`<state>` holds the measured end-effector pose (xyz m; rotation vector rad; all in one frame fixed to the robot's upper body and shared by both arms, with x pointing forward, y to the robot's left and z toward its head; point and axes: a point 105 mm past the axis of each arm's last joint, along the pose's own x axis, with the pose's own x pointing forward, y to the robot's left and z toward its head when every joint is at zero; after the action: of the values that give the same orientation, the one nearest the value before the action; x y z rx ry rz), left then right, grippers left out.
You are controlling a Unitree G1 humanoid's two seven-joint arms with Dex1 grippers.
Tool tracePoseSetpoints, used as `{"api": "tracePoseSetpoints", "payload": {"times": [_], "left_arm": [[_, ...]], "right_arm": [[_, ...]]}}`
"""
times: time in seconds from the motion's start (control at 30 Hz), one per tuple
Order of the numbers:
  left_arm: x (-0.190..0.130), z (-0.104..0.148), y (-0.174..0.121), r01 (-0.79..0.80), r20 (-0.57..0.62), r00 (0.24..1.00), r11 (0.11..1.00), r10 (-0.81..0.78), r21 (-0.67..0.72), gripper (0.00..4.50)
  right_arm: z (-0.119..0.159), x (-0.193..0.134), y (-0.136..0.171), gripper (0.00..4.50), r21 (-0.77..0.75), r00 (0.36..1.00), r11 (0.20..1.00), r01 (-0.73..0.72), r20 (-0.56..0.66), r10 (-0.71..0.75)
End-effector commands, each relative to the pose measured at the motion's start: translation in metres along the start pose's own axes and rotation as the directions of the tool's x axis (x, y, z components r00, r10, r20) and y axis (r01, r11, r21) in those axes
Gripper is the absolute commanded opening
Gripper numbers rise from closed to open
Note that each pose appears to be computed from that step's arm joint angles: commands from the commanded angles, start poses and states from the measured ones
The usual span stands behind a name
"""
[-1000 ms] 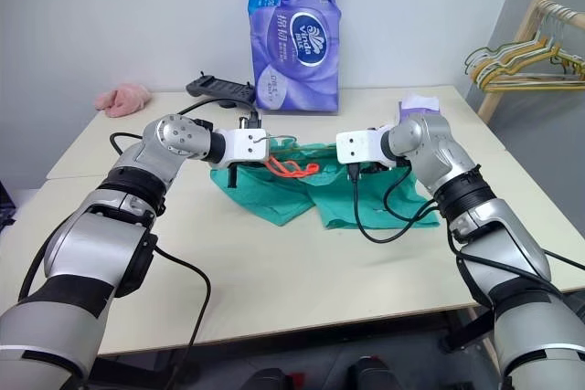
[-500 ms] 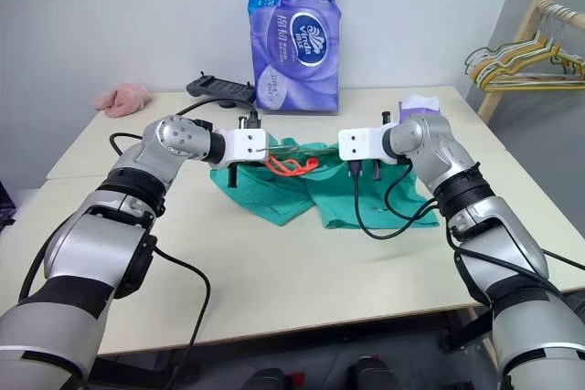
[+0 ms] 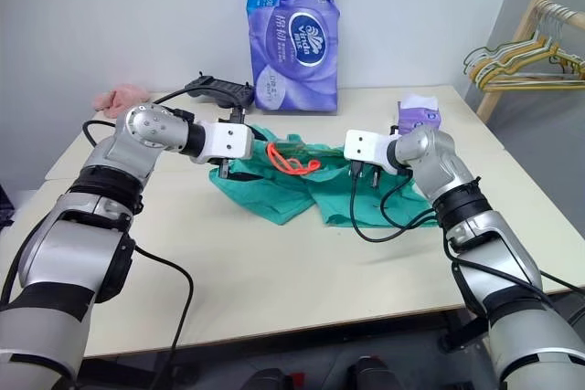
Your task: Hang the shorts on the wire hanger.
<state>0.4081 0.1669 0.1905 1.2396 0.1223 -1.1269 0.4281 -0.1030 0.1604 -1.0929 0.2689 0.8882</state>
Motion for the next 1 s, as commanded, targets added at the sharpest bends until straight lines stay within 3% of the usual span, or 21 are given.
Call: {"api": "tracePoseSetpoints", "payload": {"times": [0.03, 0.2, 0.43, 0.57, 0.77, 0.9, 1.0], "left_arm": [[-0.020, 0.002, 0.017, -0.098, 0.006, 0.995, 0.995, 0.098, 0.002, 4.49], [-0.039, 0.003, 0.036, -0.251, 0.052, 0.966, 0.966, 0.254, -0.065, 4.49], [-0.039, 0.038, 0.016, -0.186, 0.375, 0.856, 0.889, 0.356, -0.418, 4.49], [-0.022, 0.082, 0.008, -0.070, 0.515, 0.742, 0.813, 0.430, -0.578, 4.49], [0.001, 0.114, 0.002, -0.017, 0.554, 0.676, 0.761, 0.486, -0.648, 4.49], [0.019, 0.149, 0.007, 0.038, 0.621, 0.613, 0.767, 0.488, -0.641, 4.49], [0.027, 0.158, 0.011, 0.021, 0.631, 0.610, 0.786, 0.479, -0.617, 4.49]], "right_arm": [[0.002, -0.011, -0.008, 0.00, 0.038, 0.999, 0.999, 0.024, 0.038, -0.026], [-0.007, -0.012, -0.003, 0.00, 0.158, 0.998, 0.987, 0.023, 0.052, -0.032], [-0.015, -0.027, 0.002, 0.00, 0.470, 0.988, 0.882, 0.036, 0.115, -0.102], [-0.023, -0.044, -0.007, 0.00, 0.725, 0.963, 0.684, 0.084, 0.118, -0.242], [-0.045, -0.071, -0.023, 0.00, 0.875, 0.900, 0.439, 0.206, 0.007, -0.435], [-0.083, -0.102, -0.030, 0.00, 0.934, 0.797, 0.149, 0.323, -0.184, -0.575], [-0.102, -0.119, -0.033, 0.00, 0.926, 0.724, 0.015, 0.378, -0.285, -0.628]]}}
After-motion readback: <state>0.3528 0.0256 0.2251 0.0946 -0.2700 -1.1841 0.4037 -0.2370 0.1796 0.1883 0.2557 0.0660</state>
